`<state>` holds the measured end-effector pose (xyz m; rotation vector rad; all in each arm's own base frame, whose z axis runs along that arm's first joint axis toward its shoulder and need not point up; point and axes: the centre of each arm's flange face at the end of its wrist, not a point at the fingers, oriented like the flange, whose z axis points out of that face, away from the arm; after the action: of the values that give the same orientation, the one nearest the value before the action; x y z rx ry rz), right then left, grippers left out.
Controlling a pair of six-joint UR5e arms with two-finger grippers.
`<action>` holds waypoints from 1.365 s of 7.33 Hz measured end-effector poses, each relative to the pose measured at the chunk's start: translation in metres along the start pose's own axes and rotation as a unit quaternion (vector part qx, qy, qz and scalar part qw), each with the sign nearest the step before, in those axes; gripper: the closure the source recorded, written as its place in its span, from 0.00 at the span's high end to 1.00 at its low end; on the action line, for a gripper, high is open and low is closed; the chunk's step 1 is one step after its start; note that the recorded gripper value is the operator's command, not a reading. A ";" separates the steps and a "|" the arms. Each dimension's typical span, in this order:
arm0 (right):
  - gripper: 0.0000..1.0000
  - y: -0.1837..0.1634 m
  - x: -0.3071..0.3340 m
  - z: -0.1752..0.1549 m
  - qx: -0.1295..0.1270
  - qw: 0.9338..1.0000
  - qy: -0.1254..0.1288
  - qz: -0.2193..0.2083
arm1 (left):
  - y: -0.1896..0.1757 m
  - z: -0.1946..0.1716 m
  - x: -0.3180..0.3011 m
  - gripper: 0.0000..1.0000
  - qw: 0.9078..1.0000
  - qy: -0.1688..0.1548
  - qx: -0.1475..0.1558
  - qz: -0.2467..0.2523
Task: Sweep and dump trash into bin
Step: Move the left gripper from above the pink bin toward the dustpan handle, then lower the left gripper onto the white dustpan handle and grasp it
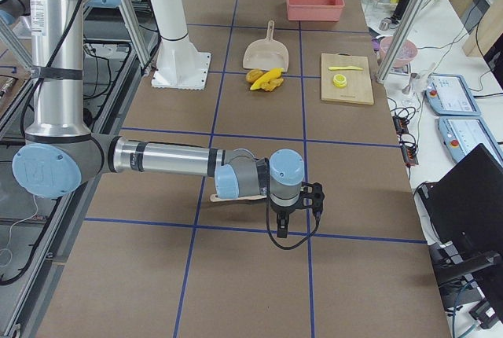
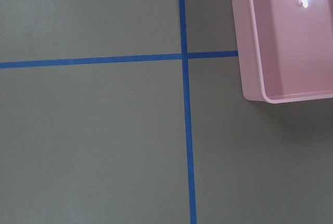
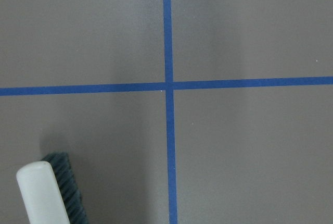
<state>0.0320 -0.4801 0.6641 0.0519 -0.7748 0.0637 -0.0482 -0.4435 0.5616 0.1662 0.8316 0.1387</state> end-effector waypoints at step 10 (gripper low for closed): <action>1.00 -0.020 -0.055 -0.011 -0.010 0.999 -0.024 0.036 | -0.137 0.035 0.316 0.98 0.960 0.083 0.013 0.269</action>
<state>0.0017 -0.5010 0.6177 0.0066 -0.8259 0.1232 0.1955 -0.5211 0.3291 0.4081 0.9394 0.6608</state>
